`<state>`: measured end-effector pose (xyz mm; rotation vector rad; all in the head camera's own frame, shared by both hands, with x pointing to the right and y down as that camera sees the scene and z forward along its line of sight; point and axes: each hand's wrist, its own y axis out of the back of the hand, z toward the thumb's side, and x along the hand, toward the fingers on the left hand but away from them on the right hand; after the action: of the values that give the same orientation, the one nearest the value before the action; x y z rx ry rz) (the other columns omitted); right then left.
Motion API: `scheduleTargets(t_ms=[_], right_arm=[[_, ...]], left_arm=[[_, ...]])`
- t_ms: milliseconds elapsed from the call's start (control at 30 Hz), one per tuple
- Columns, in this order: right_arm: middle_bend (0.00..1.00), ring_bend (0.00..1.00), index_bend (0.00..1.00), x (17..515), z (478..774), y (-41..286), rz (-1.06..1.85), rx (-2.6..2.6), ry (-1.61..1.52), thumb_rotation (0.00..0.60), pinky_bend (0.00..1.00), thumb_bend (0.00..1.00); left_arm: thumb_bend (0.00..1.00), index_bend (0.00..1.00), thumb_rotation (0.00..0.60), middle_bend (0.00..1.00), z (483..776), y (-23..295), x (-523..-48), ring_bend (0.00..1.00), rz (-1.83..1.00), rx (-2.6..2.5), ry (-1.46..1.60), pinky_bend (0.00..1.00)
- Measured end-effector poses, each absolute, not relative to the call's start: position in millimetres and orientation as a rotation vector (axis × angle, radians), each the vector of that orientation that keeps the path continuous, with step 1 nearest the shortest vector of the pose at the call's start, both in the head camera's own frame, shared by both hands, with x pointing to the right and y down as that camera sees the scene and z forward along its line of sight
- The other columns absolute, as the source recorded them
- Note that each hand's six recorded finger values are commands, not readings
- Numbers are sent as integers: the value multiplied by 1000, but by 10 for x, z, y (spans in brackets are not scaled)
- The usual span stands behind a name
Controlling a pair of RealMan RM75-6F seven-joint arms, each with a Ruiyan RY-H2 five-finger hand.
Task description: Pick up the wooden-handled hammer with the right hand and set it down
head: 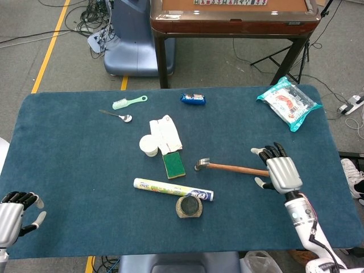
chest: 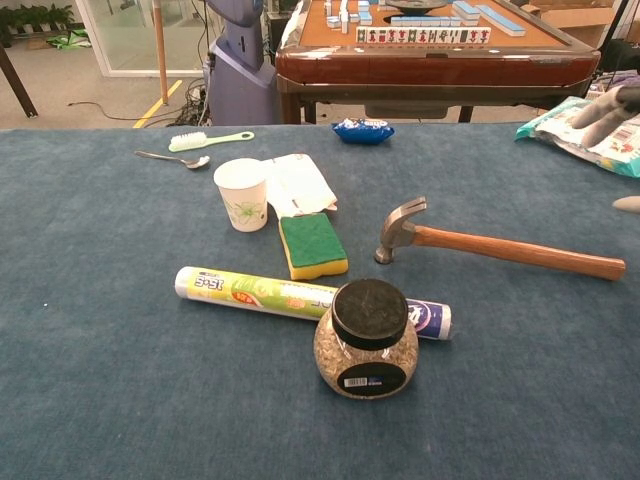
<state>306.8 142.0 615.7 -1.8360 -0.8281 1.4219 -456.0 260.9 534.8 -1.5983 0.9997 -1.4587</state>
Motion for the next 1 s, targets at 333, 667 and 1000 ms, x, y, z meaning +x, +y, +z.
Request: scheduleTargets(t_ms=[333, 667, 1000], right_arm=[[331, 130, 346, 2581, 6691, 1201, 1441, -1911, -696, 600, 68, 235], [354, 130, 346, 2174, 7089, 1179, 1468, -1970, -598, 600, 68, 263], [388, 139, 348, 2038, 7263, 1184, 1505, -1986, -546, 600, 68, 366]], left_arm=[[252, 558, 600, 500, 5335, 2611, -4561, 378, -1450, -1607, 1006, 282], [252, 558, 600, 500, 5341, 2605, -4585, 378, -1460, -1600, 1008, 281], [252, 558, 600, 500, 5334, 2599, -4598, 378, -1461, -1596, 1015, 281]])
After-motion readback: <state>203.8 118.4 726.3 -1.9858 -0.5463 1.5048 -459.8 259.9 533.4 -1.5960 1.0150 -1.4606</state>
